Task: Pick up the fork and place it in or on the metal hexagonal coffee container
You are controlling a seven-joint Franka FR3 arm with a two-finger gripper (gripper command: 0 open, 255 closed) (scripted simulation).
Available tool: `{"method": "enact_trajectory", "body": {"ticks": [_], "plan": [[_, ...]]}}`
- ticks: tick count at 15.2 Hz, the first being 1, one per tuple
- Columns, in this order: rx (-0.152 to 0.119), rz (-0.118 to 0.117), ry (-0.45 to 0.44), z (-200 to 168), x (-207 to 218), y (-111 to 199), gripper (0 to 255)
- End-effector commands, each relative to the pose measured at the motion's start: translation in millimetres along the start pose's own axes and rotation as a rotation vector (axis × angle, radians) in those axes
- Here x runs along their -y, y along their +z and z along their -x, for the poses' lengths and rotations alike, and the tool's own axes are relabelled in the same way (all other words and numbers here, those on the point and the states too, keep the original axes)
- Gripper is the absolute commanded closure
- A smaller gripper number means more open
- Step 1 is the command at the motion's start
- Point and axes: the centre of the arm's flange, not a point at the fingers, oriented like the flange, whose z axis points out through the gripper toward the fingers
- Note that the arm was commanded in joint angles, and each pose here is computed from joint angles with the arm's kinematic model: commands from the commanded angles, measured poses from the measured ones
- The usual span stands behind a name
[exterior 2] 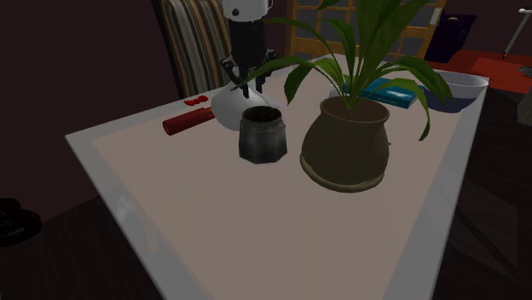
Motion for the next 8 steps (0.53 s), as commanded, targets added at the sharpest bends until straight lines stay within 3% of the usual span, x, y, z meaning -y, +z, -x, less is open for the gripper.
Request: {"method": "enact_trajectory", "body": {"ticks": [1, 8], "plan": [[-0.001, 0.0, 0.0, -1.3, 0.4, 10.3, 255], [-0.001, 0.0, 0.0, 1.6, 2.9, 35.8, 255]]}}
